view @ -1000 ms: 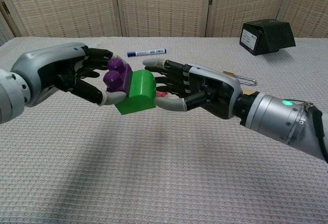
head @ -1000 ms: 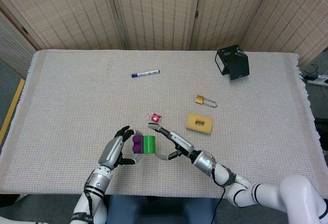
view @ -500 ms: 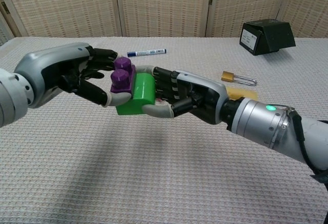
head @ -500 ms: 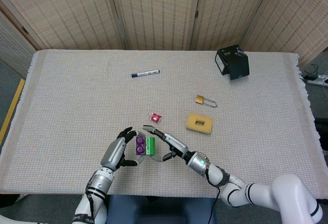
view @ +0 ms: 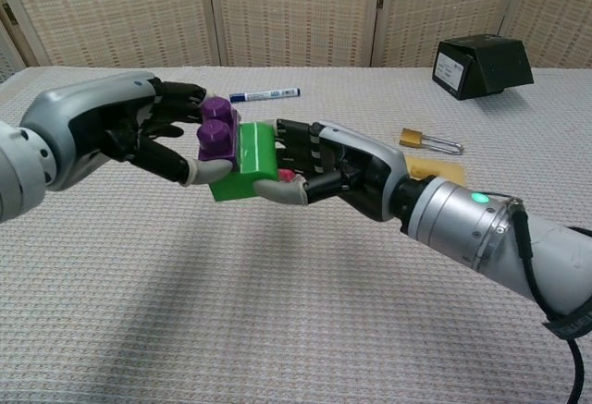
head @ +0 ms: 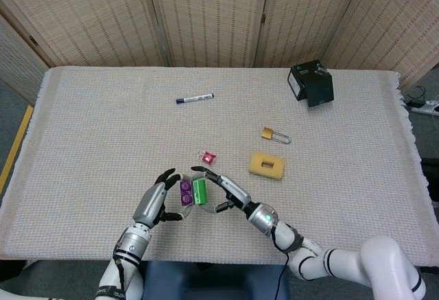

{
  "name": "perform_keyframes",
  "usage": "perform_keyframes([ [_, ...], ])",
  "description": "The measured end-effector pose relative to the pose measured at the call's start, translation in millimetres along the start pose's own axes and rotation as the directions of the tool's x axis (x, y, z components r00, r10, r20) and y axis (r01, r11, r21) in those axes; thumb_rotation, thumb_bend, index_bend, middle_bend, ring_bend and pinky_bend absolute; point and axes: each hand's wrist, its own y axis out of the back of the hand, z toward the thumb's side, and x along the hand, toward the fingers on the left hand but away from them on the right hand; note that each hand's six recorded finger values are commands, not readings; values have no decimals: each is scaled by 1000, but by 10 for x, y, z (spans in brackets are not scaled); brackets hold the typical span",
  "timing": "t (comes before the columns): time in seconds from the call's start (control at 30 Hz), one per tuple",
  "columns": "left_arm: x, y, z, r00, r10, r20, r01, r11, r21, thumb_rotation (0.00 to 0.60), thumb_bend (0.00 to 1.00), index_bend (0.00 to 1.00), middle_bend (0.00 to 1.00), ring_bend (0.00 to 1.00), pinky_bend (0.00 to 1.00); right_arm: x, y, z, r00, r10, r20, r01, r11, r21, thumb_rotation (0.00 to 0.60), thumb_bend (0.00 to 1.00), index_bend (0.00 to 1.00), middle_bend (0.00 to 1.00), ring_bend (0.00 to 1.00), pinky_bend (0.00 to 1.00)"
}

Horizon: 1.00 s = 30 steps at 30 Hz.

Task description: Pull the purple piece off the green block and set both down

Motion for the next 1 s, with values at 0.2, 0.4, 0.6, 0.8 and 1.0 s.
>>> perform_keyframes([
  [0.2,9,25,-4,1000,13,10,-13,1000,6,600,507,850,260,13,0,11,-7,6,1000,-18,-2,18,1000,0,600,395,988,257,241,0],
  [0.4,29,63,1,999,33,25,-33,999,8,600,507,850,261,13,0,52,34,-45,999,-27,16,27,999,23,600,395,999,268,254,0],
  [0.6,56,86,6,997,53,48,-54,998,15,600,507,850,262,13,0,103,101,-160,998,-42,49,40,999,32,600,395,1000,269,254,0],
  [0.8,82,150,-13,996,71,51,-72,997,20,600,507,850,262,13,0,197,234,-212,997,-60,58,56,996,75,600,394,1000,269,255,0],
  [1.0,115,207,-129,997,73,34,-75,996,55,600,507,851,262,13,0,362,482,-153,994,-104,39,95,976,196,600,394,1000,269,256,0],
])
